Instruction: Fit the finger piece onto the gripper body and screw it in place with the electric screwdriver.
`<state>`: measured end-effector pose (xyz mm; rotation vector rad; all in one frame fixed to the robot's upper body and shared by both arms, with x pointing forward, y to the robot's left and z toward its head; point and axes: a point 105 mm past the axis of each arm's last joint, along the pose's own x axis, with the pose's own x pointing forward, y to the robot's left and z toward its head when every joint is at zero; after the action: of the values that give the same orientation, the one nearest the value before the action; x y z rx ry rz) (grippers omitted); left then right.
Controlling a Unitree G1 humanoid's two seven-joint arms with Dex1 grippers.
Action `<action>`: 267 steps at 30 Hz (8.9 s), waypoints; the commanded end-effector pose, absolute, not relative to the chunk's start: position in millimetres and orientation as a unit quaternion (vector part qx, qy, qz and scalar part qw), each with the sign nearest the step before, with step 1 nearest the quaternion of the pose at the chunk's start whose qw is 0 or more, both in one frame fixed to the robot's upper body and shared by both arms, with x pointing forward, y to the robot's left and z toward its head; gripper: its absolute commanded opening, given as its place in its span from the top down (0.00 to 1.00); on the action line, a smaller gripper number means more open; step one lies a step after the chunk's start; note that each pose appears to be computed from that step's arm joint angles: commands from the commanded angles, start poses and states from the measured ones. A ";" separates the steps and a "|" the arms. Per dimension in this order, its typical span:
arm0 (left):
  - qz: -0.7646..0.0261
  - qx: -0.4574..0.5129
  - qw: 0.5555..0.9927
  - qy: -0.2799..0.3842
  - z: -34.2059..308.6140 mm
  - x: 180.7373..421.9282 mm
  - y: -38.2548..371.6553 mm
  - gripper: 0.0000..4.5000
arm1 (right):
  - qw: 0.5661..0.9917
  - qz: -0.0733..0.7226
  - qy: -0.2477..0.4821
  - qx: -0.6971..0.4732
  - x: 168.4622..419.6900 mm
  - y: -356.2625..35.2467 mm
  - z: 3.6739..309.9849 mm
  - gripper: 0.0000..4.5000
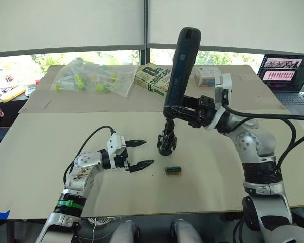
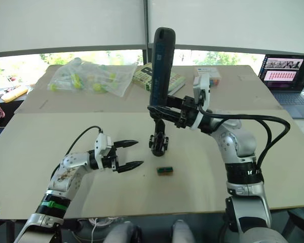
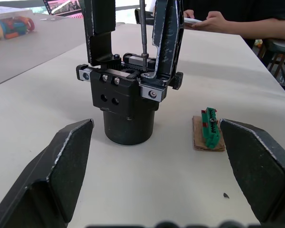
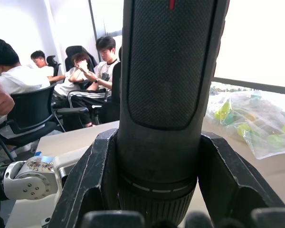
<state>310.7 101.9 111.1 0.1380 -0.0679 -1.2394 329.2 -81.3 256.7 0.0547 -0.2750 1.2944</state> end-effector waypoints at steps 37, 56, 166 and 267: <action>-0.581 0.077 0.809 -0.048 119.2 310.5 99.9 0.00 | 0.776 0.613 -0.150 0.018 322.0 -82.6 270.9 0.57; -0.575 0.078 0.813 -0.045 117.7 314.9 93.3 0.00 | 0.779 0.610 -0.147 0.011 325.6 -81.3 263.1 0.57; -0.567 0.104 0.817 0.032 75.4 356.2 39.9 0.48 | 0.804 0.590 -0.060 -0.042 324.5 -69.6 202.2 0.57; -0.670 0.138 0.728 0.049 49.3 280.6 7.5 0.01 | 0.778 0.593 -0.190 -0.078 265.2 -108.8 216.3 0.57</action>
<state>287.5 15.4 64.6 0.3031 0.0514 -1.4466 266.6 -106.1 201.9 -0.1288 -0.3298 1.3003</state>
